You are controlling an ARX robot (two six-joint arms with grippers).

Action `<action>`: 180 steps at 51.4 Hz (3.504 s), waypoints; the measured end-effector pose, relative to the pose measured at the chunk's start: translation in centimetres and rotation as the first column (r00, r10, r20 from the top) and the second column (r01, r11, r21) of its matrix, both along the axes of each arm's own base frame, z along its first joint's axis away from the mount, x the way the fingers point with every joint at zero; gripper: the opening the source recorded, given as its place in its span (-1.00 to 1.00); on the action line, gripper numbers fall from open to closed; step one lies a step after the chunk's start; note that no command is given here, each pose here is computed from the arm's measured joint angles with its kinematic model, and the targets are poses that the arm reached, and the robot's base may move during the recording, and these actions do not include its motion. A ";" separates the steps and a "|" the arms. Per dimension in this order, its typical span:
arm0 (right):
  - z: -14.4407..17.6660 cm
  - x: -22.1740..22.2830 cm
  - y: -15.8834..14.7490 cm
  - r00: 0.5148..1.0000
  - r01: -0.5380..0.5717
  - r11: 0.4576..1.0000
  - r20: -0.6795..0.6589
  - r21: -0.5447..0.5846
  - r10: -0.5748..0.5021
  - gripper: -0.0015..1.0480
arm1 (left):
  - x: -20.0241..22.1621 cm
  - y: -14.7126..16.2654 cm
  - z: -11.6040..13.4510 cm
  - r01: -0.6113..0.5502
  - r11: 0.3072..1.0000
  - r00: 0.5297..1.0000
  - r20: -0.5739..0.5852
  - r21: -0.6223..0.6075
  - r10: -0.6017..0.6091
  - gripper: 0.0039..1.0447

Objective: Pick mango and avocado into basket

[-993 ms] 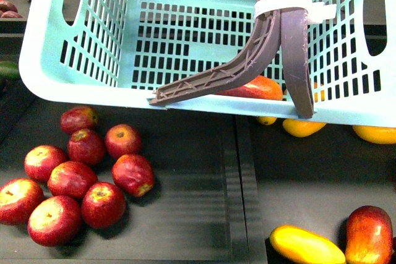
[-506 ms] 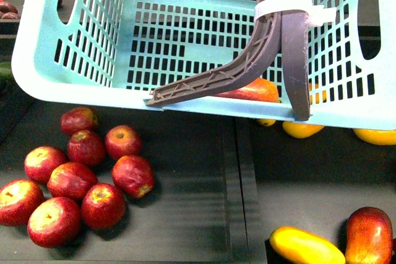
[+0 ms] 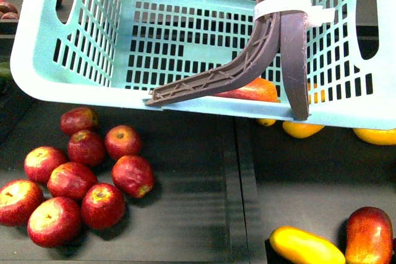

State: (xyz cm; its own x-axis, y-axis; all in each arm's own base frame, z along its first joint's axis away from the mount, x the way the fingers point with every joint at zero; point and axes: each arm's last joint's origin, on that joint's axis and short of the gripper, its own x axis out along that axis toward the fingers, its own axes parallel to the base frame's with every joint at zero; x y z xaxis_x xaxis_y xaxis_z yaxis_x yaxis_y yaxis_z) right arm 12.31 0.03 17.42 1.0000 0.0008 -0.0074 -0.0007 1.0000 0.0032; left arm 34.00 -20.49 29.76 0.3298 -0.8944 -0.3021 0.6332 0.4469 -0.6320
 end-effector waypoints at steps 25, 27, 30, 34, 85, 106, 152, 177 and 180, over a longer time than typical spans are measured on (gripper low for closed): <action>-0.2 -1.0 0.0 1.000 -0.002 1.000 0.025 0.000 0.002 -0.96 | 0.0 0.0 0.0 0.000 1.000 1.000 0.000 0.000 0.000 -0.68; -0.2 -1.0 0.0 1.000 -0.002 1.000 0.026 0.000 0.002 -0.96 | 0.0 0.0 0.0 0.000 1.000 1.000 0.000 0.000 0.000 -0.68; -0.2 -1.1 0.0 1.000 -0.002 1.000 0.026 0.000 0.002 -0.96 | 0.0 0.0 0.0 0.000 1.000 1.000 0.000 0.000 0.000 -0.68; -0.2 -1.3 0.0 1.000 -0.002 1.000 0.026 0.000 0.002 -0.96 | 0.0 0.0 0.0 0.000 1.000 1.000 0.000 0.000 0.000 -0.68; -0.5 -2.6 0.0 1.000 0.001 1.000 0.021 0.000 -0.001 0.52 | 0.0 0.0 0.0 0.000 1.000 1.000 0.000 0.000 0.000 -0.68; -0.5 -2.6 0.0 1.000 0.000 1.000 0.019 0.000 0.000 0.83 | -0.3 -0.5 0.0 0.019 1.000 1.000 -0.005 -0.003 -0.019 -0.68; -0.5 -2.6 0.0 1.000 -0.002 1.000 0.021 0.000 0.002 0.83 | 0.0 -0.1 0.0 0.001 1.000 1.000 0.000 0.000 -0.001 -0.69; -0.5 -2.6 0.0 1.000 0.000 1.000 0.021 -0.001 0.000 0.83 | 0.0 0.0 0.0 -0.003 1.000 1.000 0.000 0.001 0.003 -0.69; -0.5 -2.6 0.0 1.000 0.000 1.000 0.021 -0.001 0.000 0.83 | 0.0 0.0 0.0 -0.002 1.000 1.000 0.001 0.001 0.002 -0.69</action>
State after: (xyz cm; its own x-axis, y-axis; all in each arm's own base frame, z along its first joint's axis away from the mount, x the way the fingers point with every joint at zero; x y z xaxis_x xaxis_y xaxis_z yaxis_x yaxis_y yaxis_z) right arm 9.68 0.02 16.91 0.9999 0.0004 0.0132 -0.0004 1.0000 0.0025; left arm 34.01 -20.54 29.76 0.3314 -0.8936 -0.3028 0.6331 0.4486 -0.6309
